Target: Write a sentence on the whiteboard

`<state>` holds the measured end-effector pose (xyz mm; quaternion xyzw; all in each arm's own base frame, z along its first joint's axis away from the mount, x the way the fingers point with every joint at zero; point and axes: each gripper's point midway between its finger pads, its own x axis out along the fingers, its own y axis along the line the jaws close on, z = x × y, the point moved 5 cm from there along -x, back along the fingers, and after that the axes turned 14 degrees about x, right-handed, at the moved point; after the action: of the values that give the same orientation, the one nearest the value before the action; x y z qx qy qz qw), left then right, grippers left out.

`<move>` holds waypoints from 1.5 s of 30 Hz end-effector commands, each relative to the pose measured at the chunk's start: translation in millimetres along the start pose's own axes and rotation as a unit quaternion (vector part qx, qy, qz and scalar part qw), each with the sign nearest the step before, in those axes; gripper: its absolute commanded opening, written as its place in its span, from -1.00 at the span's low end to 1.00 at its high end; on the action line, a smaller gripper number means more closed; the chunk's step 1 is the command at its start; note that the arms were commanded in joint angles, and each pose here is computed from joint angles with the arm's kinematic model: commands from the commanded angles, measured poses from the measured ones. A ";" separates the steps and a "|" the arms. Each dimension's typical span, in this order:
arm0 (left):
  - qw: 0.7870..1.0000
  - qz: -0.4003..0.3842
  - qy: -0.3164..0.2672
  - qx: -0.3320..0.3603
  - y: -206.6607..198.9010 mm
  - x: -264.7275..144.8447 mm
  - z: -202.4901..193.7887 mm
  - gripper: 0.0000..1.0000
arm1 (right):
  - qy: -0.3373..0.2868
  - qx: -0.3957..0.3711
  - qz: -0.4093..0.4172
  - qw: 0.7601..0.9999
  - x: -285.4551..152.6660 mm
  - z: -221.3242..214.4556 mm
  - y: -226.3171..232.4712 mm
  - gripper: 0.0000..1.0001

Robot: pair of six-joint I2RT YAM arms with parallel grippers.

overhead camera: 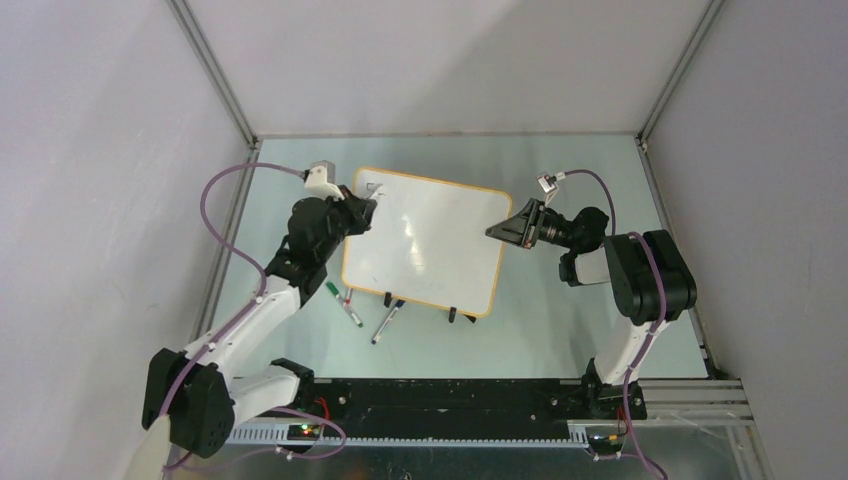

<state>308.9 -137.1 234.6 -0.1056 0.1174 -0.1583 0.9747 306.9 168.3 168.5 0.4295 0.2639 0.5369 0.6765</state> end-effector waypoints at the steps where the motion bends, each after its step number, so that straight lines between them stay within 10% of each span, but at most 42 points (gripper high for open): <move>1: 1.000 -0.008 -0.029 -0.006 -3.9 2.8 23.0 -1.00 | 0.018 -0.025 0.032 0.999 6.3 4.9 21.8 -1.00; 45: 1.000 -0.006 0.002 -0.008 1.2 -4.0 -0.2 -1.00 | 0.020 -0.024 0.033 0.999 7.1 3.9 22.8 -1.00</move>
<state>308.9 -137.4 224.2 -0.1036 0.1392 -0.1637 0.9711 306.7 168.7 168.4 0.4297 0.2643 0.5370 0.6761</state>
